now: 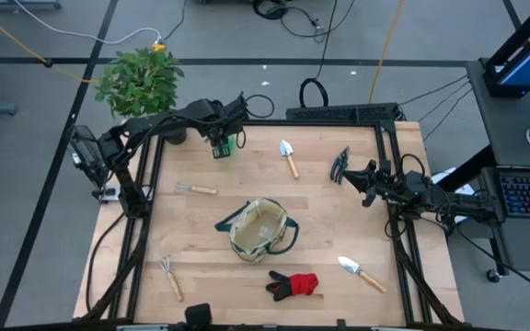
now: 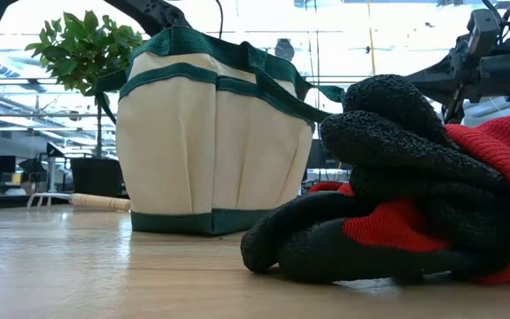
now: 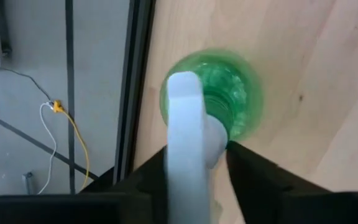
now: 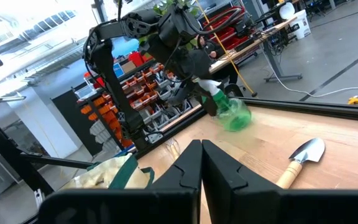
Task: Pick & Place Garden tools in Gardening bag
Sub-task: Put the spray bottle into the gardening bag
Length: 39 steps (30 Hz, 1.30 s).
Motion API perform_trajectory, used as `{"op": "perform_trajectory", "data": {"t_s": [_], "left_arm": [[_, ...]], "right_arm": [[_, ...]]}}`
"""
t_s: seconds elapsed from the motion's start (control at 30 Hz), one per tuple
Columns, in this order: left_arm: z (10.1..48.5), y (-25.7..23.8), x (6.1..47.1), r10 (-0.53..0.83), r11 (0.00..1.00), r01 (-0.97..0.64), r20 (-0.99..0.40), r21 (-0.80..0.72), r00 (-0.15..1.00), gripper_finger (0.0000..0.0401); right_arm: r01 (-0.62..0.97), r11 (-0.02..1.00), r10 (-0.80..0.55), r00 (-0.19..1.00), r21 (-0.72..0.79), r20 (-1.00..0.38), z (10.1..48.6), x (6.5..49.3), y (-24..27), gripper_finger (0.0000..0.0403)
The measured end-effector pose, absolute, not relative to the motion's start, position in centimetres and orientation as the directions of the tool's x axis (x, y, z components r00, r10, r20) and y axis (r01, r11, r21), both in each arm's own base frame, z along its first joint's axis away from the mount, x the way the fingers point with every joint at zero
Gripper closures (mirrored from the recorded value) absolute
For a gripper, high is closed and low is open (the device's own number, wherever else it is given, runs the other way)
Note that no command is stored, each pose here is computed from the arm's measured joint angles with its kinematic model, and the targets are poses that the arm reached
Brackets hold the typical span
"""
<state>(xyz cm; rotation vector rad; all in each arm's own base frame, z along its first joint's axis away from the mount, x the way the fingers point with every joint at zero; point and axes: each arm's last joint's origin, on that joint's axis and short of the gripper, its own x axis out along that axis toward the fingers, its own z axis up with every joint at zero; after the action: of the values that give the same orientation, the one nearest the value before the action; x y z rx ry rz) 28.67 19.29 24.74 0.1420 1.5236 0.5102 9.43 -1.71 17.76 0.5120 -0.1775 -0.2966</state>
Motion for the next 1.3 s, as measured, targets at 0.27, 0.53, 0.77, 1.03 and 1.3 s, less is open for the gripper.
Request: {"op": "perform_trajectory", "data": {"t_s": [0.27, 0.53, 0.77, 1.03, 1.3], "left_arm": [[24.7, 19.1, 28.8, 0.399, 0.889, -0.231, -0.916, 0.396, -0.032, 0.0350], [25.1, 18.0, 29.2, 0.377, 0.903, -0.203, -0.925, 0.378, -0.045, 0.0350], [30.1, 15.7, 29.7, 0.287, 0.934, -0.215, -0.958, 0.285, -0.023, 0.0350], [38.0, 11.4, 30.2, 0.105, 0.972, -0.227, -0.974, 0.058, 0.199, 0.0350], [42.1, 6.4, 30.2, -0.088, 0.971, -0.171, -0.914, -0.168, 0.396, 0.0350]], "right_arm": [[0.234, 0.831, -0.322, 0.942, 0.505, 0.093, 17.8, 9.4, -1.7, 0.0403], [0.238, 0.830, -0.322, 0.943, 0.504, 0.086, 17.7, 9.4, -1.7, 0.0403], [0.239, 0.831, -0.323, 0.943, 0.503, 0.085, 17.7, 9.4, -1.7, 0.0403], [0.240, 0.831, -0.323, 0.943, 0.501, 0.085, 17.7, 9.4, -1.7, 0.0403], [0.240, 0.832, -0.323, 0.943, 0.501, 0.085, 17.7, 9.4, -1.7, 0.0403]]}}
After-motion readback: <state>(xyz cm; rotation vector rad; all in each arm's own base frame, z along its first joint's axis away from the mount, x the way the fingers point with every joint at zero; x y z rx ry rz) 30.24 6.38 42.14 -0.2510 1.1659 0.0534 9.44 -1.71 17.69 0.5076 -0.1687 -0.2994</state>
